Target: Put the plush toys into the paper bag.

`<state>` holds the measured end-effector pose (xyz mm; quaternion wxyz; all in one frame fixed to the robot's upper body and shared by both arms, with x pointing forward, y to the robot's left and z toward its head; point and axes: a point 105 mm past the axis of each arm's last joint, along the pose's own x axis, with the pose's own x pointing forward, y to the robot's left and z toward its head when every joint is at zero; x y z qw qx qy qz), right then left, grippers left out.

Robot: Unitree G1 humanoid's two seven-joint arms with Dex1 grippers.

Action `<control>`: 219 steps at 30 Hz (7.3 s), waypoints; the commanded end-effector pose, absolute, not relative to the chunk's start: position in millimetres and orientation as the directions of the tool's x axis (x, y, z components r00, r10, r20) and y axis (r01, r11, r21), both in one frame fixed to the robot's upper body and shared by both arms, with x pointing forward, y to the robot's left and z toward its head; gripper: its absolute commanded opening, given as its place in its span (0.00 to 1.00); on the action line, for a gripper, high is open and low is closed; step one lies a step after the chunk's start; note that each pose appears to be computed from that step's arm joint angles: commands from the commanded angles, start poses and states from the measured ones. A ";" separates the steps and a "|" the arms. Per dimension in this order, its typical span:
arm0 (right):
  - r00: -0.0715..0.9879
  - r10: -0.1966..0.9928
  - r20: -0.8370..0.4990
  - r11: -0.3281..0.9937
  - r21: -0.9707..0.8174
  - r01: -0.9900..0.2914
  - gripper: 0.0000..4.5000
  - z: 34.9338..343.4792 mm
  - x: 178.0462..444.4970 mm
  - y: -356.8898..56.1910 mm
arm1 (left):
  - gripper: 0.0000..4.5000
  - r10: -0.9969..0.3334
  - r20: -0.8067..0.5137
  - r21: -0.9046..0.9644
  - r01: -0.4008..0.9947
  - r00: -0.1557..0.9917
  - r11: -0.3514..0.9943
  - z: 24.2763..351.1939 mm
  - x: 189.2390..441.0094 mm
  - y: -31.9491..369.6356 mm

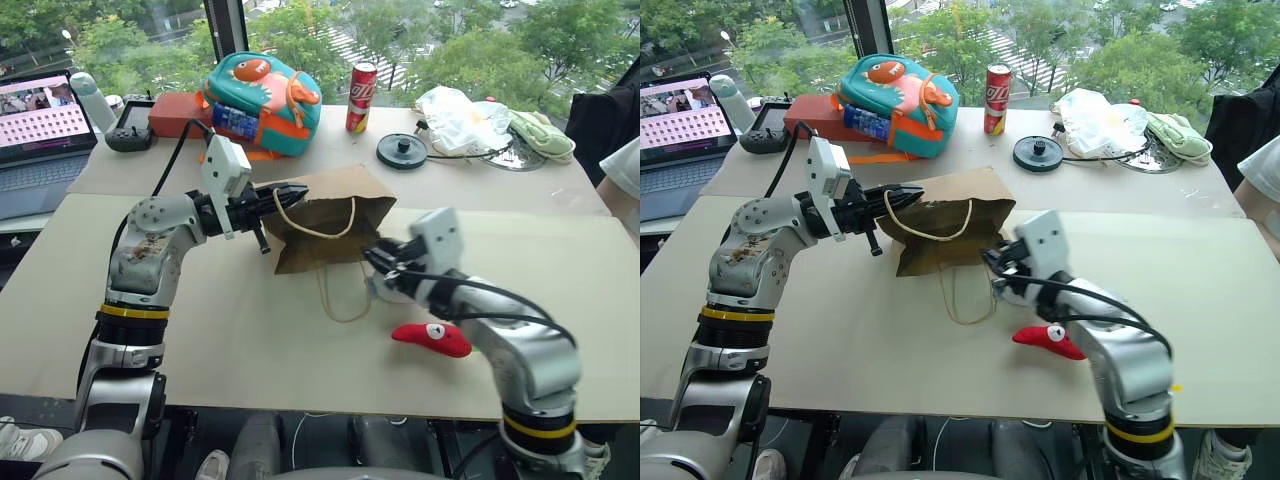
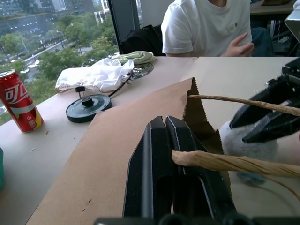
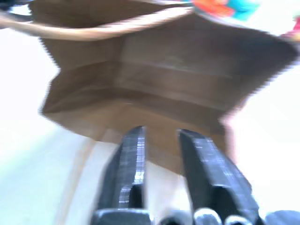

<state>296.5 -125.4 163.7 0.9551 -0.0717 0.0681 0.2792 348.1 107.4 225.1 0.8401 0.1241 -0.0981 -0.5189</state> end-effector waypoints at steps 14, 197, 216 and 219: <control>0.807 0.413 -0.422 0.862 -0.104 -0.496 1.00 105.7 299.9 -140.8 | 0.00 -0.900 0.055 0.339 0.840 0.432 0.424 235.6 345.7 107.5; 0.679 0.653 -0.337 0.642 -0.230 -0.731 0.97 177.7 305.8 -63.9 | 0.00 -0.917 0.031 0.312 0.868 0.397 0.386 227.9 343.4 99.9; 0.659 0.580 -0.479 0.714 -0.090 -0.694 0.97 103.8 290.6 -46.0 | 0.00 -0.917 0.031 0.318 0.866 0.398 0.387 229.1 345.4 101.2; 0.658 0.576 -0.485 0.717 -0.088 -0.692 0.97 98.8 291.4 -44.8 | 0.00 -0.917 0.032 0.318 0.866 0.397 0.386 229.2 345.4 101.0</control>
